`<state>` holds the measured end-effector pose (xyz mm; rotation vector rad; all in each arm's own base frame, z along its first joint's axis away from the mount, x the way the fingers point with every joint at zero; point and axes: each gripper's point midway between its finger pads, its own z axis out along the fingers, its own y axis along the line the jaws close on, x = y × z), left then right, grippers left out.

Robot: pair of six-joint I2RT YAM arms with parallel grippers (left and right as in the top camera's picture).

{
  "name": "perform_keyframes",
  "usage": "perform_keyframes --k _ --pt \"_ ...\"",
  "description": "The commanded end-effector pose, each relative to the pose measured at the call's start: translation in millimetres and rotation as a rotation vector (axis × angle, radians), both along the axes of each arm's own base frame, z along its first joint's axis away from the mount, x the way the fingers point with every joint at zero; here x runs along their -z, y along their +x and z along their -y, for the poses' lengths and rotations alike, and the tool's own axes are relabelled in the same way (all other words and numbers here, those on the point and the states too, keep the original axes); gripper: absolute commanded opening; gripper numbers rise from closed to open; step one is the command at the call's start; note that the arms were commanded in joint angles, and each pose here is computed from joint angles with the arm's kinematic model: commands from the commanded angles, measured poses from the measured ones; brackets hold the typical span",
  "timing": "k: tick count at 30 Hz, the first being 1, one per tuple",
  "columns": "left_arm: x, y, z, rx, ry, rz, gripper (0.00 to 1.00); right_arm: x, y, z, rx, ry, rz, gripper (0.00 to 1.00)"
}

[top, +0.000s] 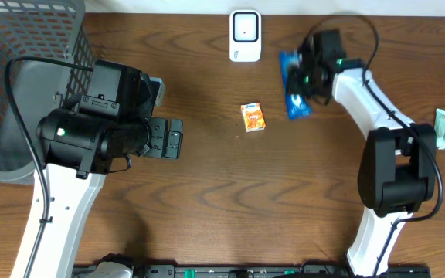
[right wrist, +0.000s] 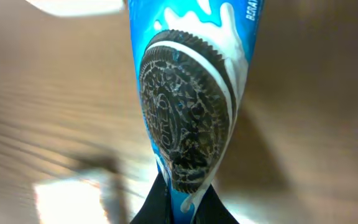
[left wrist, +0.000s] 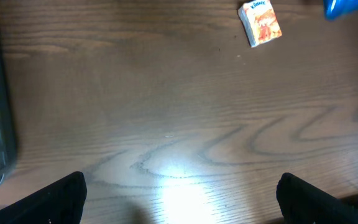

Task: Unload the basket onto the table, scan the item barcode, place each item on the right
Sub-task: 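Lift the Oreo pack and turn it toward the scanner, then hold the Oreo pack up in front of the scanner with the right gripper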

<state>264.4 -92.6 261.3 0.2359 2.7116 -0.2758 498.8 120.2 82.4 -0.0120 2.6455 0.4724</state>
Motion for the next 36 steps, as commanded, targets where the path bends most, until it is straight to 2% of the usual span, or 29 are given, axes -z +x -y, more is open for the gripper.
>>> perform_keyframes --k 1,8,13,19,24,36 --pt "-1.7 1.9 -3.3 -0.012 0.010 0.006 0.98 -55.8 22.4 -21.4 -0.024 0.107 0.110 0.01" --pt "-1.7 1.9 -3.3 -0.012 0.010 0.006 0.98 -96.4 50.9 -39.8 0.020 0.193 0.248 0.01" --pt "-1.7 1.9 -3.3 -0.012 0.010 0.006 0.98 -106.2 62.1 -75.0 -0.002 0.253 0.323 0.01" --pt "-1.7 1.9 -3.3 -0.012 0.010 0.006 0.98 -73.1 62.2 -123.3 -0.046 0.265 0.308 0.01" --pt "-1.7 1.9 -3.3 -0.012 0.010 0.006 0.98 -38.8 63.5 -130.0 -0.047 0.256 0.259 0.01" --pt "-1.7 1.9 -3.3 -0.012 0.010 0.006 0.98 -37.4 67.6 -124.1 -0.066 0.237 0.277 0.01"
